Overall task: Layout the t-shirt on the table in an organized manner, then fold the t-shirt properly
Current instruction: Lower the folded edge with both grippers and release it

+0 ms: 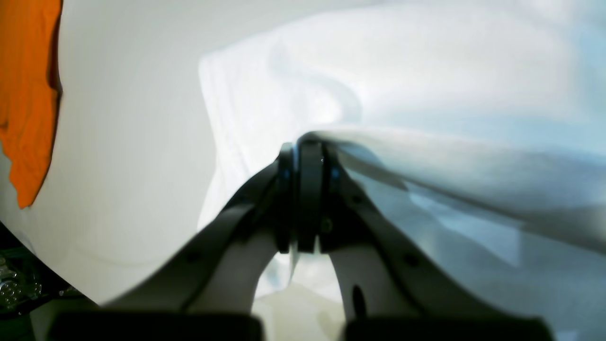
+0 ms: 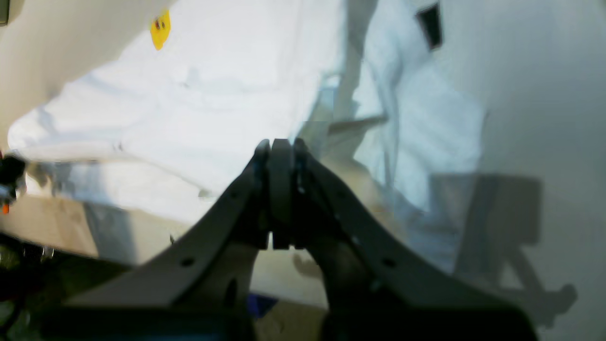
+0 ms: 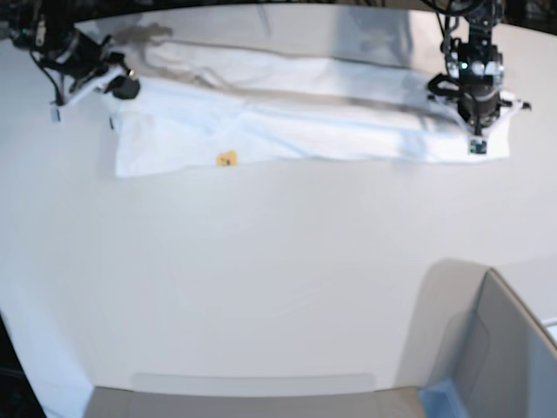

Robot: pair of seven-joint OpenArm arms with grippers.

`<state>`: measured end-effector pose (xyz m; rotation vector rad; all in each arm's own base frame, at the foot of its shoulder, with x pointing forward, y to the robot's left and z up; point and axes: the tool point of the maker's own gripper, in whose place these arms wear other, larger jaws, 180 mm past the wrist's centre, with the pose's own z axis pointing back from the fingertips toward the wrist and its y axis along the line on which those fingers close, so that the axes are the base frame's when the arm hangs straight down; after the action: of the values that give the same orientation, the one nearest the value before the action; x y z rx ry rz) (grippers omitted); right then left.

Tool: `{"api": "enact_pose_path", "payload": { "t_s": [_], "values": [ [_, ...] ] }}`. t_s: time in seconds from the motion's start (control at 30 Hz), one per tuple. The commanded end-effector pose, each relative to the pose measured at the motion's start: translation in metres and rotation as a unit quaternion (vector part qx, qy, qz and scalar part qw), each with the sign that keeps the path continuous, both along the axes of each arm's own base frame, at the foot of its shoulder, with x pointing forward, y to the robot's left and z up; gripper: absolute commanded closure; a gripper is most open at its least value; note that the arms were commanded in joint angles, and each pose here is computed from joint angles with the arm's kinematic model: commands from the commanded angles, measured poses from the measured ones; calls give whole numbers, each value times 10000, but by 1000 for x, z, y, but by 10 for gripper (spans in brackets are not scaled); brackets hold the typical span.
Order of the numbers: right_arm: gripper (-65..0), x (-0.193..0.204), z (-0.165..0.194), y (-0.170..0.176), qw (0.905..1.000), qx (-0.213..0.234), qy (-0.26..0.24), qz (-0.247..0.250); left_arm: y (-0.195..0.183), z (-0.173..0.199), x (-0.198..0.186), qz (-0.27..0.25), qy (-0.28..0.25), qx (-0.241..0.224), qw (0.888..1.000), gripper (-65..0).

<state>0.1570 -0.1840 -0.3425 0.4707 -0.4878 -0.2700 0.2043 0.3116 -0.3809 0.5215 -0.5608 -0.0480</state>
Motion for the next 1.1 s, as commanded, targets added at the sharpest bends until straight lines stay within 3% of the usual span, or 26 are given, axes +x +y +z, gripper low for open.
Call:
{"api": "enact_pose_path", "payload": {
  "t_s": [0.0, 0.17, 0.37, 0.43, 0.7, 0.9, 1.07],
  "values": [
    [0, 3, 6, 0, 9999, -14, -130, 50, 4, 9, 6, -50, -164, 147, 9997, 0],
    [0, 1, 5, 0, 9999, -19, -88, 57, 4, 7, 3, -58, -115, 151, 9998, -1],
    [0, 1, 5, 1, 9999, -13, -78, 66, 4, 2, -9, -78, 34, 163, 9998, -243],
    [0, 1, 4, 1, 9999, -21, -77, 67, 4, -2, -18, -87, 149, 168, 9997, -273],
    [0, -1, 0, -7, 9995, -307, -38, 77, 9, -2, -23, -28, 237, 217, 9995, -265],
    [0, -7, -5, -12, 9986, -511, 58, 95, 23, -6, -42, 331, 815, 304, 9957, -265],
    [0, -10, -10, 3, 9988, -391, 138, 277, 48, 9, -46, 645, 722, 748, 9925, -265]
  ]
}}
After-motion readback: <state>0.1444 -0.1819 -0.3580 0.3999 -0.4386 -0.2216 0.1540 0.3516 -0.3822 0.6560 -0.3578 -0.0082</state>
